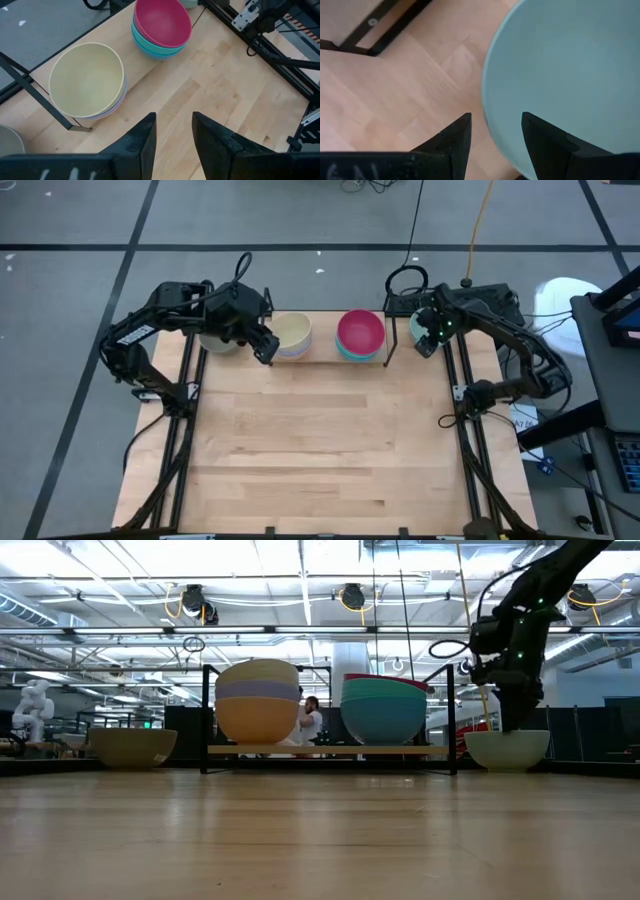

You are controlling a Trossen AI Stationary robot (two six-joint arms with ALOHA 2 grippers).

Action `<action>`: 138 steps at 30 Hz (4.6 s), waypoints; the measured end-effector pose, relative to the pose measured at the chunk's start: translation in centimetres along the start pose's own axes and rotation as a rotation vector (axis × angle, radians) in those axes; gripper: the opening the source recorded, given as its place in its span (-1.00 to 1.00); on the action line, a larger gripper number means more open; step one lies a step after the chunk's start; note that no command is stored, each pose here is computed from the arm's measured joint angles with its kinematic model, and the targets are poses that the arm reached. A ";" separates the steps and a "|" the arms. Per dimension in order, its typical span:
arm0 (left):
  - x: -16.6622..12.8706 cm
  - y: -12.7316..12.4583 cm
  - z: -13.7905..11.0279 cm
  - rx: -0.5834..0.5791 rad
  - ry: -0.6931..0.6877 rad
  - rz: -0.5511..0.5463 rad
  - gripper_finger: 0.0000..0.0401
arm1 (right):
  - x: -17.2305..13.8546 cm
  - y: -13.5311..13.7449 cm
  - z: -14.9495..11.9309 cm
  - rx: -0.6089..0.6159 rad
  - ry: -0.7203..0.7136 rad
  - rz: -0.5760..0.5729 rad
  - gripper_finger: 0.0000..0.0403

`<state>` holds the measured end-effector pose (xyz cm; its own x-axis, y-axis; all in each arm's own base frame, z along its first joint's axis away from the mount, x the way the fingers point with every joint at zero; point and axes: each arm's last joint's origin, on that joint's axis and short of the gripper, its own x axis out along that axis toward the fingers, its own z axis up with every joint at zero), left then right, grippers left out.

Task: Place and stack bowls onto a shelf
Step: Stack the green bowl on top of the red bowl on the shelf

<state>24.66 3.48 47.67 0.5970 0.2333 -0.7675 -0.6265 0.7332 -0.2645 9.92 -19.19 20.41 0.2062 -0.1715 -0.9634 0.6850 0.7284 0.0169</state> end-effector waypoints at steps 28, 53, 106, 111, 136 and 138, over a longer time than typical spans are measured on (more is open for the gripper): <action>0.0 0.0 0.0 0.014 -0.001 0.002 -0.35 | 1.3 -0.5 1.0 -0.086 -0.010 -0.034 -0.99; 0.0 0.5 -0.3 0.050 -0.006 0.102 -0.35 | -20.4 7.7 -0.3 -0.338 -0.406 -0.085 -1.00; 0.0 0.6 -0.2 0.077 -0.026 0.138 -0.35 | -9.1 19.1 10.6 -0.938 -0.259 0.072 -0.69; 0.0 0.7 -0.4 0.081 -0.009 0.148 -0.35 | -8.5 19.2 10.8 -0.936 -0.291 0.066 -0.48; -0.1 0.9 -0.6 0.087 0.012 0.162 -0.35 | -11.9 19.8 10.4 -1.023 -0.549 0.028 -0.75; -0.1 0.9 -0.6 0.087 0.012 0.162 -0.35 | -11.8 19.8 10.4 -1.040 -0.549 0.023 -0.92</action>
<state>23.79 3.74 47.15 0.4852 0.3454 -0.8033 -0.6677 0.7395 -0.0853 28.27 -9.63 34.92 0.6587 -0.2290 -0.7167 -0.1703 0.8825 -0.4384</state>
